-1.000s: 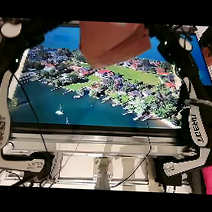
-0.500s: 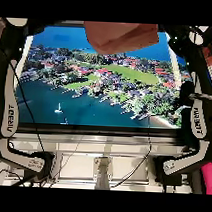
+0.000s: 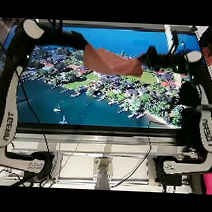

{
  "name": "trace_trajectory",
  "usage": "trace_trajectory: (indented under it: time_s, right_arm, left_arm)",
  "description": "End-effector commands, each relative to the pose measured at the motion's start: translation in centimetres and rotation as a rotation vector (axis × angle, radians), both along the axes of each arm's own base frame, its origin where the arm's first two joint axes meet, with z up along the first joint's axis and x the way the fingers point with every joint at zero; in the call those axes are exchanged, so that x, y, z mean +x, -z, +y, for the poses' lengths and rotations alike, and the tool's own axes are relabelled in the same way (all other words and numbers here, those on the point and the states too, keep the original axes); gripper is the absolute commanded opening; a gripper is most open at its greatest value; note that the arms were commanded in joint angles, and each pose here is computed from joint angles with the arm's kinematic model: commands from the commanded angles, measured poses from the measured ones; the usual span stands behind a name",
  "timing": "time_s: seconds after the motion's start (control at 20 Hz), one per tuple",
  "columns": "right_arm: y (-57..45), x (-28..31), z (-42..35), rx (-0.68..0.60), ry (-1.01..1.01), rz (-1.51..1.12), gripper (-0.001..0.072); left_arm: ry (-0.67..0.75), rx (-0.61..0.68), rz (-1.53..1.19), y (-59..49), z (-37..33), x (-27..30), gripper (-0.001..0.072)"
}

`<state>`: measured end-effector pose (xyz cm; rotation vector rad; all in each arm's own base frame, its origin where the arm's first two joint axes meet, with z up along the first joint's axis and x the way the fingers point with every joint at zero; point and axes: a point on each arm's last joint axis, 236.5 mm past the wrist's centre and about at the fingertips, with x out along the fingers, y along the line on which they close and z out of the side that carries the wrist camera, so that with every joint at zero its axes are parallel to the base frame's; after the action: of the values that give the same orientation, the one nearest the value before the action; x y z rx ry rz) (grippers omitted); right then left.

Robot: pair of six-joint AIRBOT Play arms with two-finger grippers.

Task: Fold the clothes and pants, and hang the long-sleeved shirts on hangers.

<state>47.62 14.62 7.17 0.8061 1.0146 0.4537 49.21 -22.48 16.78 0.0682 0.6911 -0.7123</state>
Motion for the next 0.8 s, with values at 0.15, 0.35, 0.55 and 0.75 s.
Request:
trace_trajectory:
  time_s: [0.15, 0.35, 0.55, 0.75]
  right_arm:
    - [8.1, -13.6, 0.4, -0.025, -0.054, 0.258, 0.0018]
    - [9.9, -19.3, 0.7, -0.012, -0.052, 0.311, 0.0019]
    - [9.6, -21.6, 1.1, -0.001, -0.072, 0.323, 0.0019]
    - [10.4, -21.7, 0.4, -0.048, -0.076, 0.32, 0.0019]
  left_arm:
    - [0.01, 0.096, 0.156, 7.6, 1.3, -9.9, 0.0001]
    - [-0.005, 0.079, 0.206, 10.6, 1.6, -16.5, 0.0001]
    - [-0.024, 0.065, 0.27, 12.2, 1.2, -20.7, 0.0001]
    - [-0.107, 0.084, 0.366, 15.3, 2.6, -23.0, 0.0001]
